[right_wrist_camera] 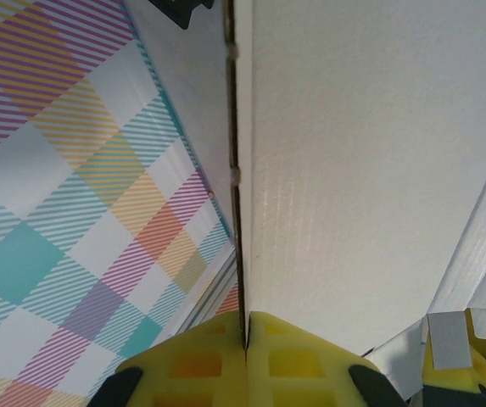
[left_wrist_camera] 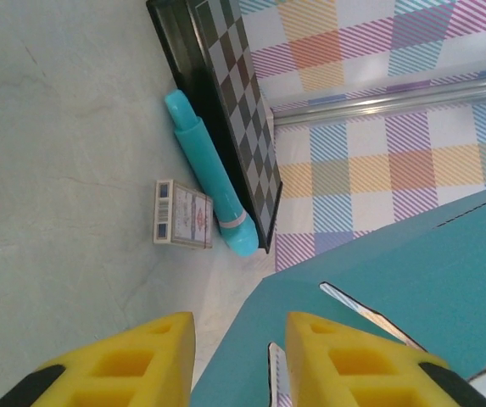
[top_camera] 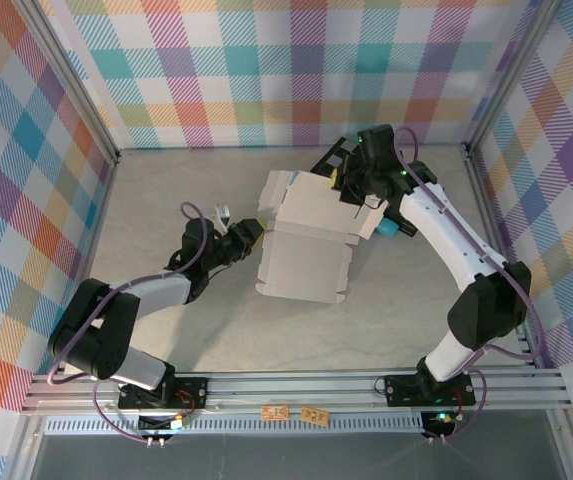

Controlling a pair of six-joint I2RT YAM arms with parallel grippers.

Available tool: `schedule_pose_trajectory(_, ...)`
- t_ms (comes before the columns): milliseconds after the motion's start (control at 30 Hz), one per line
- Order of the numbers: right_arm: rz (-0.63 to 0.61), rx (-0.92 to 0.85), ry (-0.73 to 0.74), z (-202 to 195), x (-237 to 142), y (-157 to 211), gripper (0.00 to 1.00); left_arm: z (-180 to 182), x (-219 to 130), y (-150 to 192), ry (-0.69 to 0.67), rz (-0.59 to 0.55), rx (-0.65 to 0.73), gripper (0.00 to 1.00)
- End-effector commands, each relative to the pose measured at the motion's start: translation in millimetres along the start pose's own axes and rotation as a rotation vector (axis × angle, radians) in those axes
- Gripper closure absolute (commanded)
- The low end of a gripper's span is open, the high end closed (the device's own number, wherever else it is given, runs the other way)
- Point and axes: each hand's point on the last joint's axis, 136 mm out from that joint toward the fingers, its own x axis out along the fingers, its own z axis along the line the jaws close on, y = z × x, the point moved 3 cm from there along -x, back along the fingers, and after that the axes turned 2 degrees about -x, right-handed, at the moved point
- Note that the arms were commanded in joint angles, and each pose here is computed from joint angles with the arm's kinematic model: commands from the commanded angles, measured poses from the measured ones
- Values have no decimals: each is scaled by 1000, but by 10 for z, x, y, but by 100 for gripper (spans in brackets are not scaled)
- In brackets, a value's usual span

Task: Fold the paper box

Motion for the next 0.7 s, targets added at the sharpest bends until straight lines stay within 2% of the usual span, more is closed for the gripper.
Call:
schedule_pose_trajectory(0, 26, 54, 0, 5, -19, 30, 100, -178, 45, -24, 111, -21, -3, 66)
schedule_pose_trajectory(400, 28, 84, -11, 37, -55, -49, 100, -73, 89, -9, 211, -27, -104, 65)
schedule_pose_trajectory(667, 35, 90, -7, 34, -17, -46, 100, -132, 111, 36, 185, -1, -47, 64)
